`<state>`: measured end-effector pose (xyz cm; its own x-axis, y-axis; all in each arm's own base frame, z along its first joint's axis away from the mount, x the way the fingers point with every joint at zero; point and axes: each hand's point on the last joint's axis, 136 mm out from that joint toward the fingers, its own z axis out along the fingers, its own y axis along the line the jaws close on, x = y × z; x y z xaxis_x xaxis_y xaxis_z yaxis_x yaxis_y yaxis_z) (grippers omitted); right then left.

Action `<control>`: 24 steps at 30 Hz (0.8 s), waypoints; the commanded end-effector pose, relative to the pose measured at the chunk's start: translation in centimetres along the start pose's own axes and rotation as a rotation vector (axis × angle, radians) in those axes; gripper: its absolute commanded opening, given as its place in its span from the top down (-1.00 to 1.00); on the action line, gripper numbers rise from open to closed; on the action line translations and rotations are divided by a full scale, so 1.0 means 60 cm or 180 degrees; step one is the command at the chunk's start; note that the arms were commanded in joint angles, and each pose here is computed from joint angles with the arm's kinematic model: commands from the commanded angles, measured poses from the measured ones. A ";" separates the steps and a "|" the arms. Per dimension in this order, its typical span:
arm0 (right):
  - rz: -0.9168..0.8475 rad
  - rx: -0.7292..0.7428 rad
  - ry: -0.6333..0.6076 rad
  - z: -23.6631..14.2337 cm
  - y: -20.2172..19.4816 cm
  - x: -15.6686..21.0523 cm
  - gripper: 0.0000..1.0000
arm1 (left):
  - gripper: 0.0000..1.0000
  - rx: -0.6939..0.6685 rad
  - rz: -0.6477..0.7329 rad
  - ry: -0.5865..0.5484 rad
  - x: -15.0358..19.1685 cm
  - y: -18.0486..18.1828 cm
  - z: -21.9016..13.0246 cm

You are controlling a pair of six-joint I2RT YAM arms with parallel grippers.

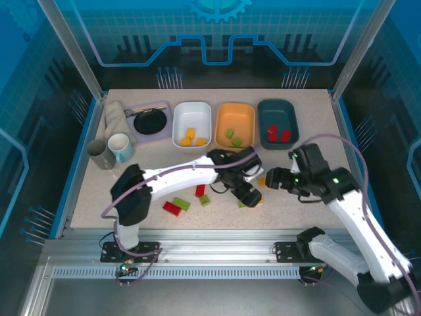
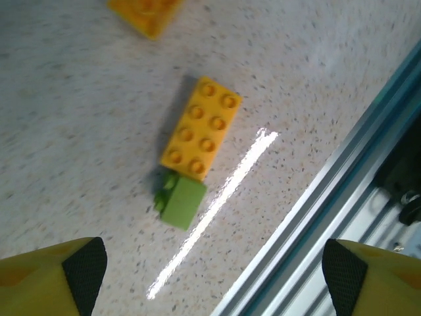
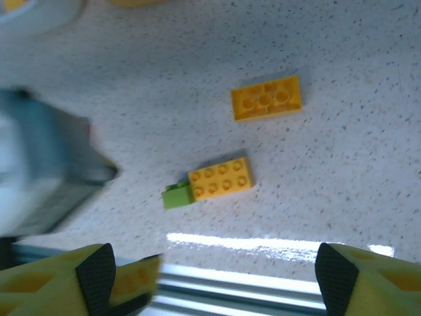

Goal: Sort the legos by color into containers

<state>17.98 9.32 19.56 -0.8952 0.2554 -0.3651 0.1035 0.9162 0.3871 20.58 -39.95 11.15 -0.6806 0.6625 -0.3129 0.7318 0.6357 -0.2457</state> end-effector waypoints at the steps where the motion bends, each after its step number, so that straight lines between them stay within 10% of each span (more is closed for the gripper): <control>1: 0.0272 -0.0282 0.0082 -0.030 -0.002 0.038 -0.70 | -0.75 -0.0230 0.0459 0.0112 -0.007 -0.001 0.026; 24: 0.0295 -0.0518 -0.0464 -0.099 -0.001 0.033 -0.71 | -0.18 -0.0745 0.0494 0.0599 -0.002 0.047 0.171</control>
<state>13.70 7.92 24.21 -0.8062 0.3780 -0.4552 0.0824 0.8335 0.5463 23.40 -42.43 1.76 -0.5832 0.7922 -0.1796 0.8060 0.5919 -0.0062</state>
